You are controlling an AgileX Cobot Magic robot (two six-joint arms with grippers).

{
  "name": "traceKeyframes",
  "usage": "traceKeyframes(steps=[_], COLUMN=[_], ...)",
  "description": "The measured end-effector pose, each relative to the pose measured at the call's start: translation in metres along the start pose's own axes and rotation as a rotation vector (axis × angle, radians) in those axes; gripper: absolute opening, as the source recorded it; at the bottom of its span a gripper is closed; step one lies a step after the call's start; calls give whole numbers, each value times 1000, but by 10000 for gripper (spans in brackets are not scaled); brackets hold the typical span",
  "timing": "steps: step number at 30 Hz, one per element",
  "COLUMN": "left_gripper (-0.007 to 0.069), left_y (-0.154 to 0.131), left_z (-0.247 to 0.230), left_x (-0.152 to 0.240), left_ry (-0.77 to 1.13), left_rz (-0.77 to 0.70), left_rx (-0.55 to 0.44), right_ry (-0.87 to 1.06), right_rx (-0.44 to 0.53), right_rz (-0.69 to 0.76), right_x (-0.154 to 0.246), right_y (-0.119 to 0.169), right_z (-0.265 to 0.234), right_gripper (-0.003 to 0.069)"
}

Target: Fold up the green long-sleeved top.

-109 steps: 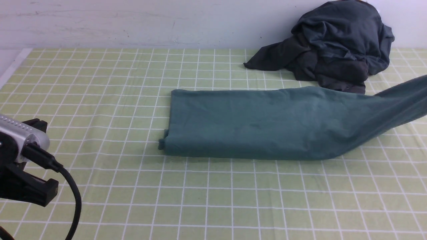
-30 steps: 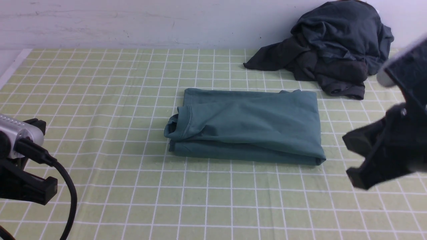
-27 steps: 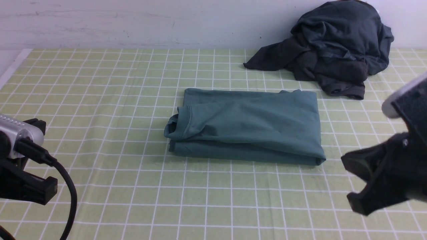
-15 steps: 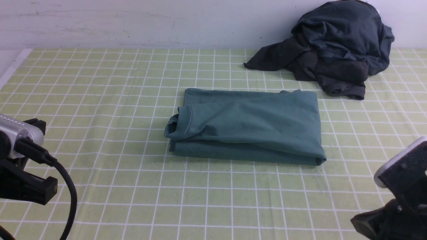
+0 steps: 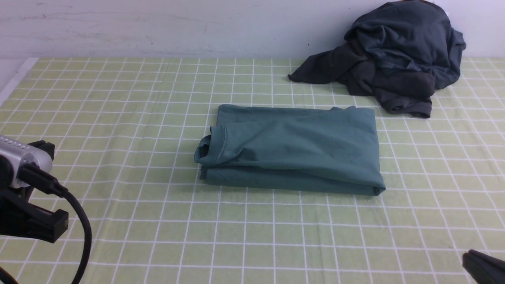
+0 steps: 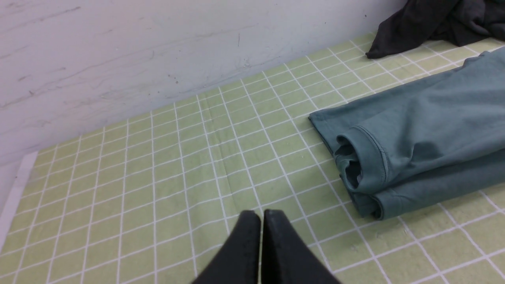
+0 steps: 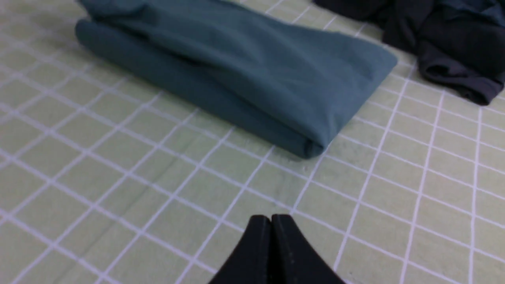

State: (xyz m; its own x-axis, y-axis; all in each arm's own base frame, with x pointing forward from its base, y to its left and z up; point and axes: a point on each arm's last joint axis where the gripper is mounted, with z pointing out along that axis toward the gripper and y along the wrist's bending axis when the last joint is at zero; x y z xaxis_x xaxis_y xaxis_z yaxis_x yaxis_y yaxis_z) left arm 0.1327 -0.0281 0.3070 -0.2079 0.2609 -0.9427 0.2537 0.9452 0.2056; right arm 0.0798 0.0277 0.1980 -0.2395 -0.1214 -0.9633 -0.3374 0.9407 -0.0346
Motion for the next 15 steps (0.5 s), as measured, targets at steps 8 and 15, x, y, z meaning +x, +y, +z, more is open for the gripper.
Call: traceKeyframes(steps=[8,15], left_gripper=[-3,-3], left_y=[0,0], left_z=[0,0], left_x=[0,0], left_ry=[0,3], left_rz=[0,0], left_rx=[0,1], right_ry=[-209,-85], right_rx=[202,288], right_rz=[143,142], right_x=[11,24], right_y=[-13,-15], right_z=[-24,-26], right_gripper=[-8,-8])
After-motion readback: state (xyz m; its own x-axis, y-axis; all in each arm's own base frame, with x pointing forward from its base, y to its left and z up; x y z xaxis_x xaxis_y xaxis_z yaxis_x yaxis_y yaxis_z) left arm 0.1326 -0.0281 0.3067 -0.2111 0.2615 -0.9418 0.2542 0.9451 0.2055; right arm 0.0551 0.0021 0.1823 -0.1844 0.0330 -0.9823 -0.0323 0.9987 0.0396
